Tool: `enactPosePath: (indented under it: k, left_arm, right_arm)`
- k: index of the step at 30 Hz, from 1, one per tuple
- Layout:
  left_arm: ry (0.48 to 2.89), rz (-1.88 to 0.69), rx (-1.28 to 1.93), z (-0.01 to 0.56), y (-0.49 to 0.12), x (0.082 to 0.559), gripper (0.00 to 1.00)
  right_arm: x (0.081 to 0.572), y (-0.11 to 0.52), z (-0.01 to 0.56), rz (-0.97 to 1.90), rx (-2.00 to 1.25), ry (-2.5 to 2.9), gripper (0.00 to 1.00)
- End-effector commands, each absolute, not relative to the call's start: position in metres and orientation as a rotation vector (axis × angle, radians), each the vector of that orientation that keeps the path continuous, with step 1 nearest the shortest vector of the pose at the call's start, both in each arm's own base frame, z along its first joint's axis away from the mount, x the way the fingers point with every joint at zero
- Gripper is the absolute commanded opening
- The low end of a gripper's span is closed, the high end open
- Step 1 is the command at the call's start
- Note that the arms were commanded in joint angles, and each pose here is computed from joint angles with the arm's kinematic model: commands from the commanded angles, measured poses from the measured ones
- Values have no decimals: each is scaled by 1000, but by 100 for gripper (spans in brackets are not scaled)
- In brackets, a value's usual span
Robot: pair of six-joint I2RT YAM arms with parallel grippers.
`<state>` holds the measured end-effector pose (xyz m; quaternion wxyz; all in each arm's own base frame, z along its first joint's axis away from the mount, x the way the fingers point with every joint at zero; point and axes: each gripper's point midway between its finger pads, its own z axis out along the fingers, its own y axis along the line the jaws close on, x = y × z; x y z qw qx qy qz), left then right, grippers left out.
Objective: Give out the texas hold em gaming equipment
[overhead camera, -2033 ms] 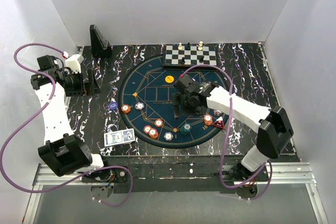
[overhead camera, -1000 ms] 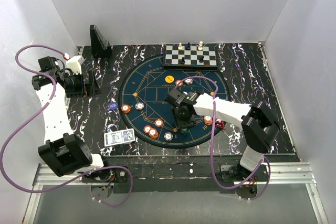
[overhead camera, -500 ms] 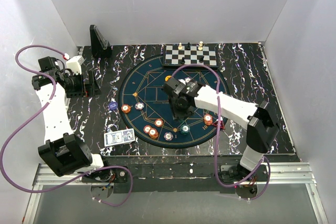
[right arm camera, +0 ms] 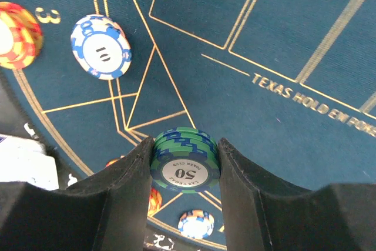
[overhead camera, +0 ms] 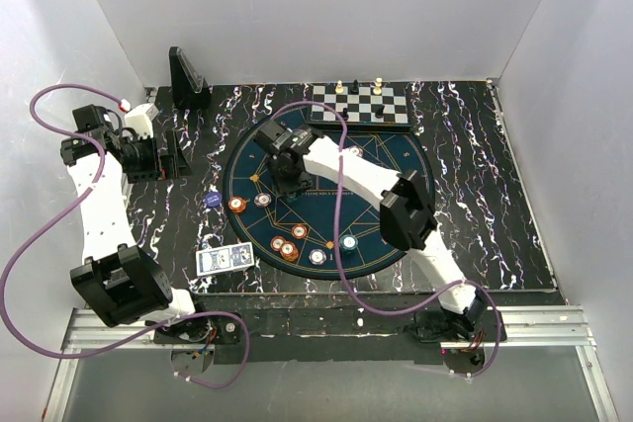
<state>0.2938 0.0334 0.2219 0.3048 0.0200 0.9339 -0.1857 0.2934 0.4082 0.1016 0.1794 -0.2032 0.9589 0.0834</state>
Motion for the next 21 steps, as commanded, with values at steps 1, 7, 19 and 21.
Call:
enactPosePath:
  k: [1, 7, 19, 21]
  left_arm:
    - [2420, -507, 69, 234, 31, 299, 100]
    - [2426, -493, 80, 235, 32, 299, 100]
    - [2429, -470, 92, 234, 34, 295, 100]
    - [2431, -472, 90, 234, 33, 294, 100]
  right_arm:
    - [296, 424, 98, 299, -641, 2714, 26]
    - [295, 437, 78, 360, -670, 2729, 28]
    - [283, 444, 52, 401, -691, 2798, 51]
    - [279, 449, 54, 453, -714, 2800, 66]
